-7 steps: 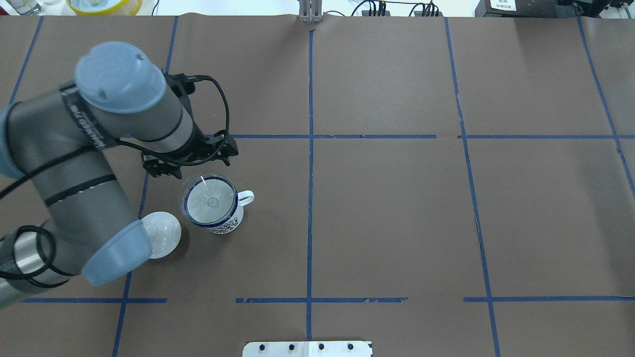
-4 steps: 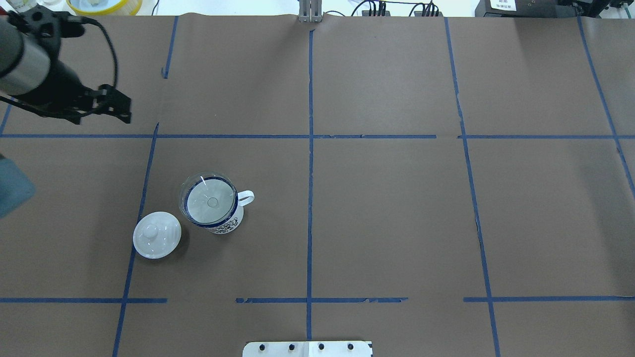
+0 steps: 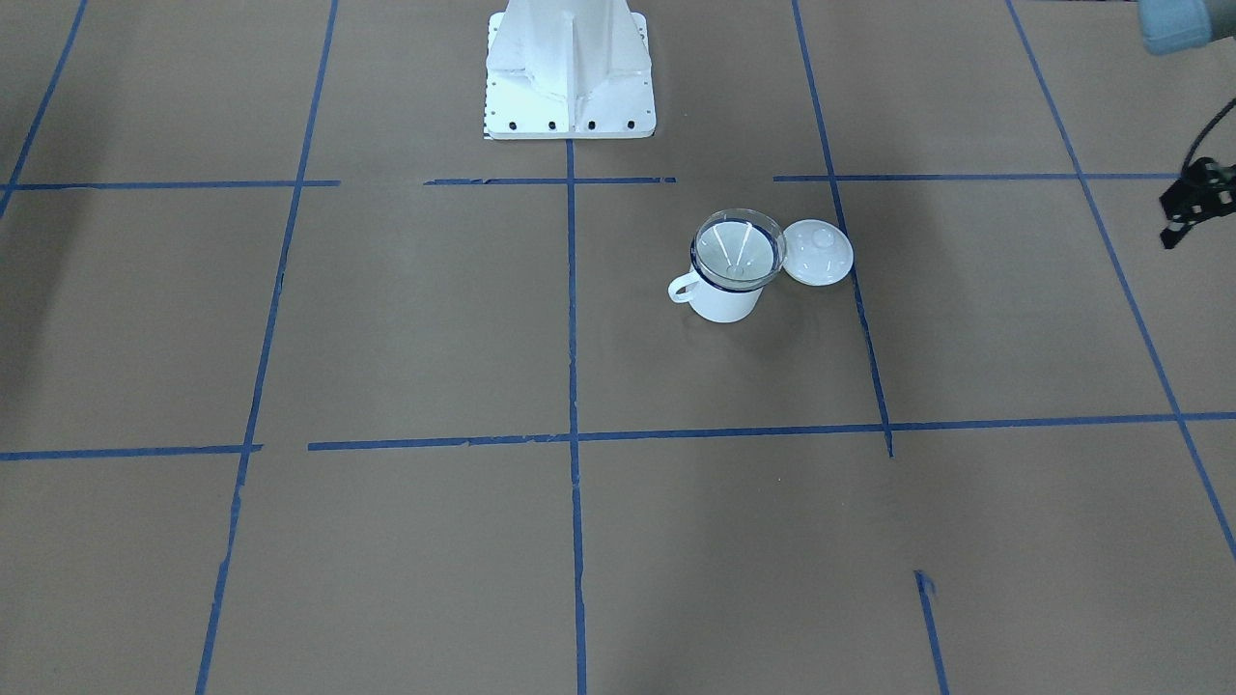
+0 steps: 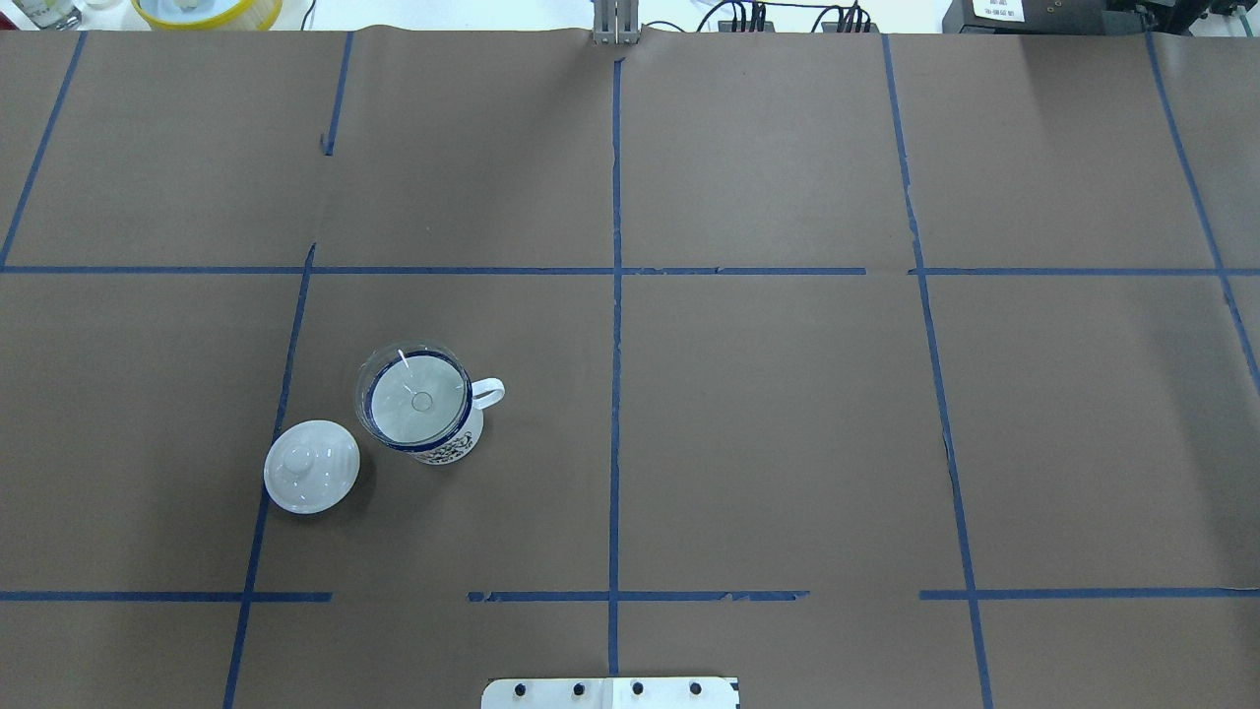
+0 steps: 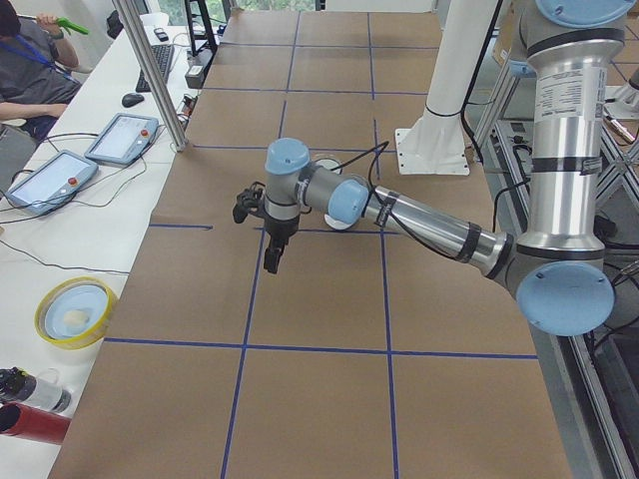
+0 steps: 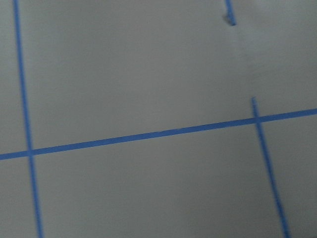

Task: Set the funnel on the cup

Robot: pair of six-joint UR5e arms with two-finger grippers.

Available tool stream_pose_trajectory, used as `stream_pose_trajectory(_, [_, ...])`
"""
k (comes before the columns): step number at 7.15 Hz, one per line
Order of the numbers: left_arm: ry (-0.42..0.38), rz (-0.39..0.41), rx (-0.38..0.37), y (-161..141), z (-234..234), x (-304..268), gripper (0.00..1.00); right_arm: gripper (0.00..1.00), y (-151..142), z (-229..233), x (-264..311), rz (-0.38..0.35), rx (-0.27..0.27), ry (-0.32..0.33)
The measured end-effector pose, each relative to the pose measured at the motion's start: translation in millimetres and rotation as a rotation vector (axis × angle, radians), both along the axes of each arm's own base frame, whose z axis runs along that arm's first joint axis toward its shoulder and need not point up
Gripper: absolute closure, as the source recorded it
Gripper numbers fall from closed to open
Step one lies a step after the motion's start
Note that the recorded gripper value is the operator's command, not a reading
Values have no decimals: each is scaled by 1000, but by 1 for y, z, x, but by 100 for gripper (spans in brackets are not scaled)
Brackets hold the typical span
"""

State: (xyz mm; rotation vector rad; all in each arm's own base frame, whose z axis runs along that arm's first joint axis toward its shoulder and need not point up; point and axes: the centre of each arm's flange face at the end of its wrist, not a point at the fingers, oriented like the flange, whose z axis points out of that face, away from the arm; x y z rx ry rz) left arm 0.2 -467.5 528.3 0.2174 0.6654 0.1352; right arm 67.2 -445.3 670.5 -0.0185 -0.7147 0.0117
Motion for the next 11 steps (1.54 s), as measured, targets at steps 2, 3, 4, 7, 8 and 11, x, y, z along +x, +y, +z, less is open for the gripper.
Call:
stream_pose_trajectory(2, [117, -71, -119, 48, 91, -84, 0, 0, 0, 0, 0, 0, 0, 0])
stream_pose_trajectory(3, [175, -99, -164, 65, 115, -96, 0, 0, 0, 0, 0, 0, -1, 0])
stream_pose_trajectory(4, [195, -113, -180, 73, 123, -102, 0, 0, 0, 0, 0, 0, 0, 0])
stream_pose_trajectory(7, [154, -87, -179, 70, 122, -95, 0, 0, 0, 0, 0, 0, 0, 0])
stream_pose_trajectory(8, [141, -60, -178, 66, 120, -84, 0, 0, 0, 0, 0, 0, 1, 0])
stream_pose_trajectory(11, [143, -43, -174, 63, 117, -77, 0, 0, 0, 0, 0, 0, 1, 0])
